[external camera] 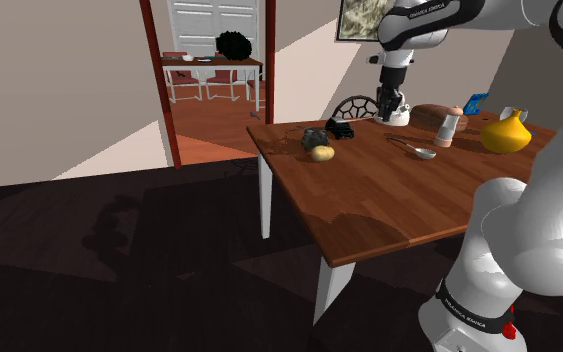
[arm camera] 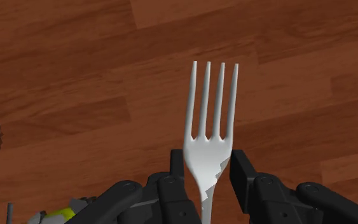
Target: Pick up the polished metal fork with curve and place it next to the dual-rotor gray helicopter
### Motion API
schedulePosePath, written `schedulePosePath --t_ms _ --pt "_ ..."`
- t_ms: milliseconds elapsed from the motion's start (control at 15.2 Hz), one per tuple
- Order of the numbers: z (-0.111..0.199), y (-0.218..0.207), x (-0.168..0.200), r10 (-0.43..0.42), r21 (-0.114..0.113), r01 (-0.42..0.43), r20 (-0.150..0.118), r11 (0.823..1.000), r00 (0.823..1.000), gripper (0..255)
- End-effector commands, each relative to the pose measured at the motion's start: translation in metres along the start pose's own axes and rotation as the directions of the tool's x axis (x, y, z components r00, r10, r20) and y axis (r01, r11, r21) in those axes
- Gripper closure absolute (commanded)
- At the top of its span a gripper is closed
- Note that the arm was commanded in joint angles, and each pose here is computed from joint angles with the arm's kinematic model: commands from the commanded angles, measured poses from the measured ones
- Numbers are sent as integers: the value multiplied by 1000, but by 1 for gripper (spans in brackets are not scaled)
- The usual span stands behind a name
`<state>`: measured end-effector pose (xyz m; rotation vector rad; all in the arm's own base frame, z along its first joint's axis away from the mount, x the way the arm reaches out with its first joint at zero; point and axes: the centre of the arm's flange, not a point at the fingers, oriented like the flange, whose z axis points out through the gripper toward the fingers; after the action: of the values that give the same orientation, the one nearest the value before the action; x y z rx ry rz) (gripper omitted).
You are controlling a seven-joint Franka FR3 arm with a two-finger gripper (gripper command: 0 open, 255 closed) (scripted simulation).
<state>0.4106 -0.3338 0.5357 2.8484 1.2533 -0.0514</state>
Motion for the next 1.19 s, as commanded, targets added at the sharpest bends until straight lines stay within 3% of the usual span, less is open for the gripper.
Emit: schedulePosePath --t_ms 0,198,1122 --pt "0 27 -6 -3 -5 3 1 1000 1000 255" --pt "1 65 -15 -3 -5 3 1 1000 1000 255" --pt "75 64 -12 -3 -5 3 1 1000 1000 255"
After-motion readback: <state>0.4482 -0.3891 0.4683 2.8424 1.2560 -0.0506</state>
